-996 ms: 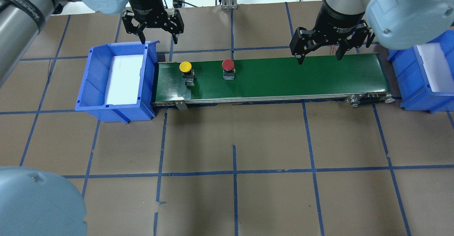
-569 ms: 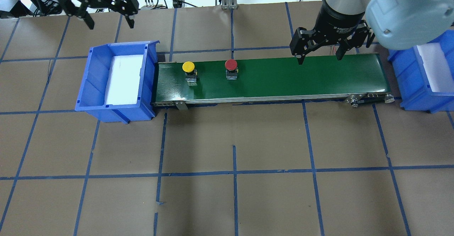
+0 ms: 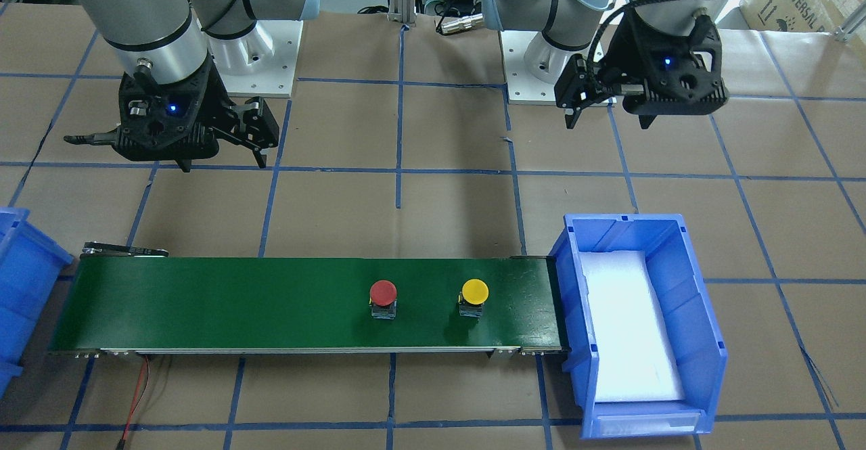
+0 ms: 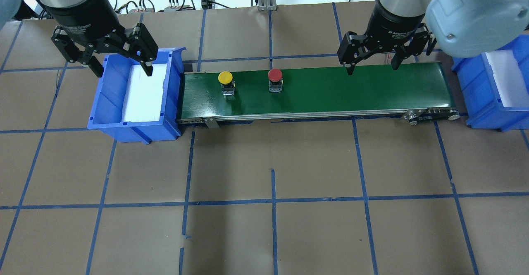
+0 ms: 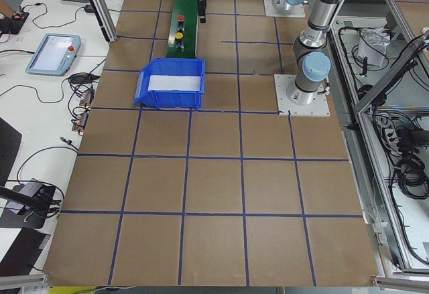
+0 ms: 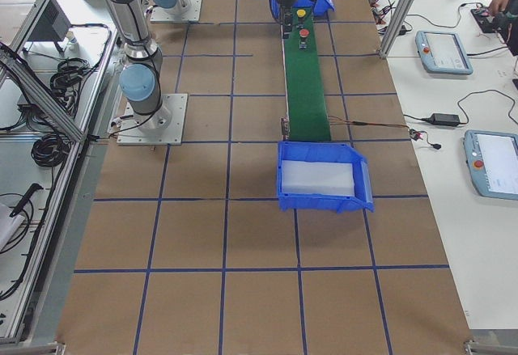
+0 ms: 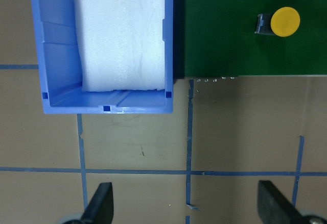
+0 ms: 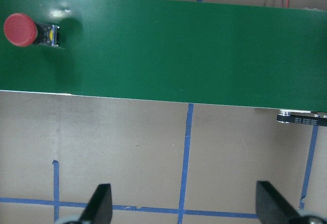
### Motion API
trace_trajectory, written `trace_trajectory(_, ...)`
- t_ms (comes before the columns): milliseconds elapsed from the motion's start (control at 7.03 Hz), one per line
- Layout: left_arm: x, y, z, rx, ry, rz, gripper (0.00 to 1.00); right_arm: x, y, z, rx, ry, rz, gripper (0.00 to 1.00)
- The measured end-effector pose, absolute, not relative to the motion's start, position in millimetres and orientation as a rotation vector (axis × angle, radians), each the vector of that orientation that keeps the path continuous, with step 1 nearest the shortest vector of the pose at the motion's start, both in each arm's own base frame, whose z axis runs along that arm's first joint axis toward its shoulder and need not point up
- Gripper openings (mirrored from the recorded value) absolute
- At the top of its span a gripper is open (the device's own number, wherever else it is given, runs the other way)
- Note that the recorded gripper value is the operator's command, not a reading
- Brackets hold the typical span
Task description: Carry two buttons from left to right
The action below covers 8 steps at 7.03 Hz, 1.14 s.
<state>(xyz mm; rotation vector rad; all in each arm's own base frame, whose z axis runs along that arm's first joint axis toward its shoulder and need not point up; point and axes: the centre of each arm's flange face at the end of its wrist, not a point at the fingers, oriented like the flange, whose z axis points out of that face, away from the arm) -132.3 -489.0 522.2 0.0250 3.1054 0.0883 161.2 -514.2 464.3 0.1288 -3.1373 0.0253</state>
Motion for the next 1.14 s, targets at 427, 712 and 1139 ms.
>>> trace_trajectory(427, -138.1, -483.3, 514.5, 0.028, 3.116, -0.02, 1.0, 161.2, -514.1, 464.6, 0.13, -3.137, 0.026, 1.0)
trace_trajectory(712, -128.8, -500.1, 509.9, -0.006, 3.113, -0.068, 1.0, 161.1, -514.1, 464.6, 0.13, -3.136, 0.026, 1.0)
trace_trajectory(1139, -105.9, -505.3, 514.1, -0.079, 3.112, -0.091, 1.0, 161.1, -513.9, 465.0, 0.13, -3.136, 0.027, 1.0)
